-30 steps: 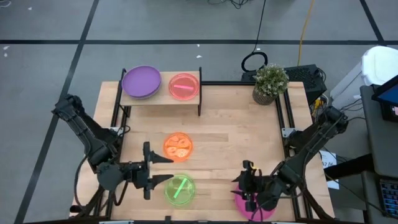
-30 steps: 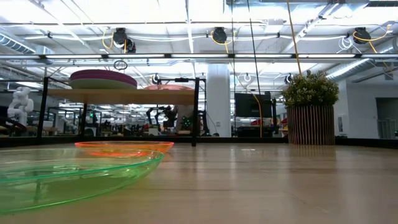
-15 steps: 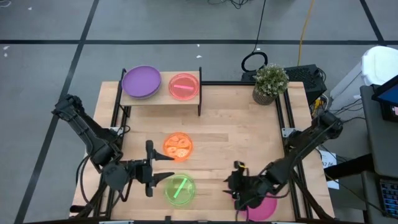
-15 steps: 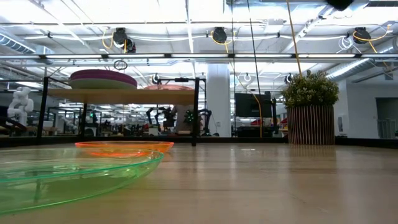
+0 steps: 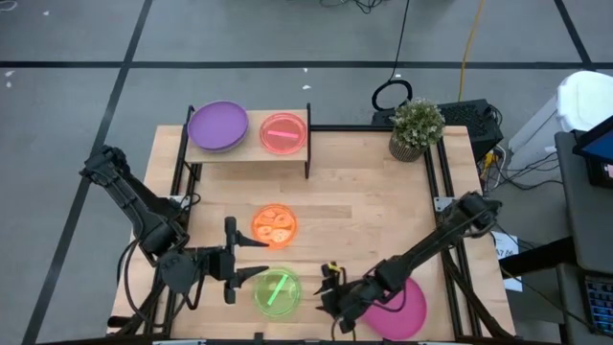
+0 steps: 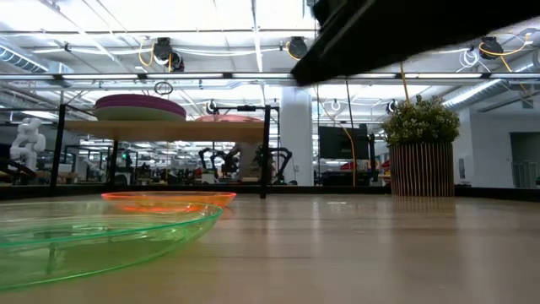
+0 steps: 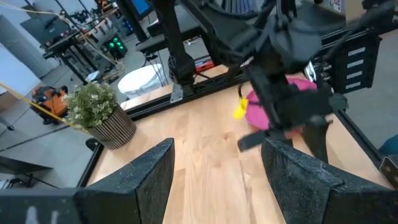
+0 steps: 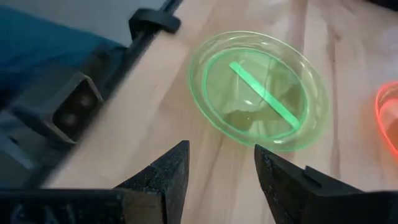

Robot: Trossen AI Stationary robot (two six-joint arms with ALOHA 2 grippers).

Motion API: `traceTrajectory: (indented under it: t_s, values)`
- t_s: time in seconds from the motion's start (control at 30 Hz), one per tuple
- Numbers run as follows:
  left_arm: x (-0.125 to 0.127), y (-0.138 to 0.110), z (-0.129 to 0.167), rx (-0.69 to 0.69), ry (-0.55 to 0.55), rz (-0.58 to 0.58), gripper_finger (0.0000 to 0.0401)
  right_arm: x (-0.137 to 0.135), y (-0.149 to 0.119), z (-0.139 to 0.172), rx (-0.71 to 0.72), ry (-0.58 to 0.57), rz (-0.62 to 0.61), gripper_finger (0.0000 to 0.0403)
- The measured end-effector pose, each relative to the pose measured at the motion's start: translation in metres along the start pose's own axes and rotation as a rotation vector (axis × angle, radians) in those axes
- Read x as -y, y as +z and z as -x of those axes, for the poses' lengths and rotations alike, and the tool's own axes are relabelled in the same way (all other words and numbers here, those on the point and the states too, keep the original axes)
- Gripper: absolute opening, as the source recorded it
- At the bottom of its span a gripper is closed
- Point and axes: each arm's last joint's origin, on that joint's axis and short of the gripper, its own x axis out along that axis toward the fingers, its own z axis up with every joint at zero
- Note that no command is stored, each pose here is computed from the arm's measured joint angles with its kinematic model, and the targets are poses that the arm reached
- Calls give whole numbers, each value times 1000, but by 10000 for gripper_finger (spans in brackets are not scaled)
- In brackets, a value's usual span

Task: Place and stack plates onto a shelf
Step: Stack the transparent green plate on top of the transparent pink plate on the shelf

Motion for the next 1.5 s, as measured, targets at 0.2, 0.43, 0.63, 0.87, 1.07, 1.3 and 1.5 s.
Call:
traceTrajectory:
  t_s: [0.2,0.43,0.63,0.87,1.07,1.3,1.5]
  values:
    - [0,-1,0,-9,0,-7,246,8,-15,-29,-9,-3,165,160]
    - [0,-2,0,-16,0,-3,246,12,-25,-45,-12,6,347,124]
    - [0,-2,0,-16,0,17,246,21,-32,-58,-5,-14,442,100]
    - [0,-2,0,-16,0,23,246,21,-32,-61,9,-15,544,93]
    - [0,-2,0,-16,2,20,246,23,-31,-62,28,-6,638,93]
    - [-1,-2,-1,-17,3,20,246,39,-34,-65,9,45,632,93]
    - [-1,-2,-1,-17,3,12,246,47,-37,-69,15,107,622,88]
